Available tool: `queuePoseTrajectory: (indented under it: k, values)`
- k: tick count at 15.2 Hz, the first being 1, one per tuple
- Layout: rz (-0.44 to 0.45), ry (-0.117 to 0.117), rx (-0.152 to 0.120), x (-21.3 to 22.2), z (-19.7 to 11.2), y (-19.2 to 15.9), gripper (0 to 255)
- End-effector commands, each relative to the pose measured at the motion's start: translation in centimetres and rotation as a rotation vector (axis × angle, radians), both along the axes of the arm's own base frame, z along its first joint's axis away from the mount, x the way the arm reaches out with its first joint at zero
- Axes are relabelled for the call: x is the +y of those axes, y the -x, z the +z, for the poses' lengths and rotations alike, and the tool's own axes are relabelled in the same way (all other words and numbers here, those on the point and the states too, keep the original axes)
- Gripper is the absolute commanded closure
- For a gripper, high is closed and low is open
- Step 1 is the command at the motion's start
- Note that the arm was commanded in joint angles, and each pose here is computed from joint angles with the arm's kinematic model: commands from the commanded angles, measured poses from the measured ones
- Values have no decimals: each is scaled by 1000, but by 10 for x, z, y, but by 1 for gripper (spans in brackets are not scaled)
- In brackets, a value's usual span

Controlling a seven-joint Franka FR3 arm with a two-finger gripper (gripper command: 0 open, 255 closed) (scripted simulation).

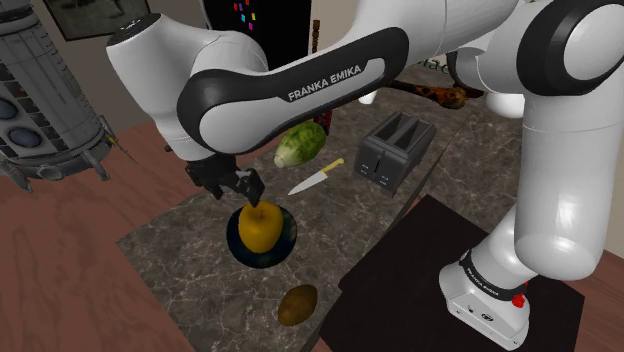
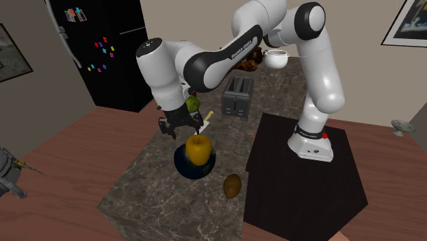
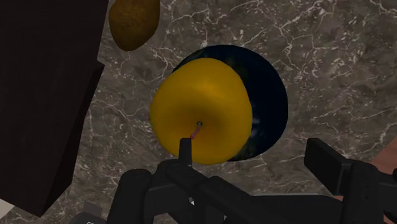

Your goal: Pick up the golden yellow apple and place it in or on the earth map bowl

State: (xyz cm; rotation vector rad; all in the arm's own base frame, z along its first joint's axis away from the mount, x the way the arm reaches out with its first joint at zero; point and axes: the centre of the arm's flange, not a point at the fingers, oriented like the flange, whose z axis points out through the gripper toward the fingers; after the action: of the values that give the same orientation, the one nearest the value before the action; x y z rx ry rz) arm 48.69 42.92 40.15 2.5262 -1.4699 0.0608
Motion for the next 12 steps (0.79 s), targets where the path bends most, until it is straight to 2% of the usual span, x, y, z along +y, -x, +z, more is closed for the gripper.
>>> queuePoseTrajectory:
  k: [1,5,12]
  values:
    - [0,0,0,0,0,0,0]
    - [0,0,0,10,49,-4,0]
    - [0,0,0,10,49,-4,0]
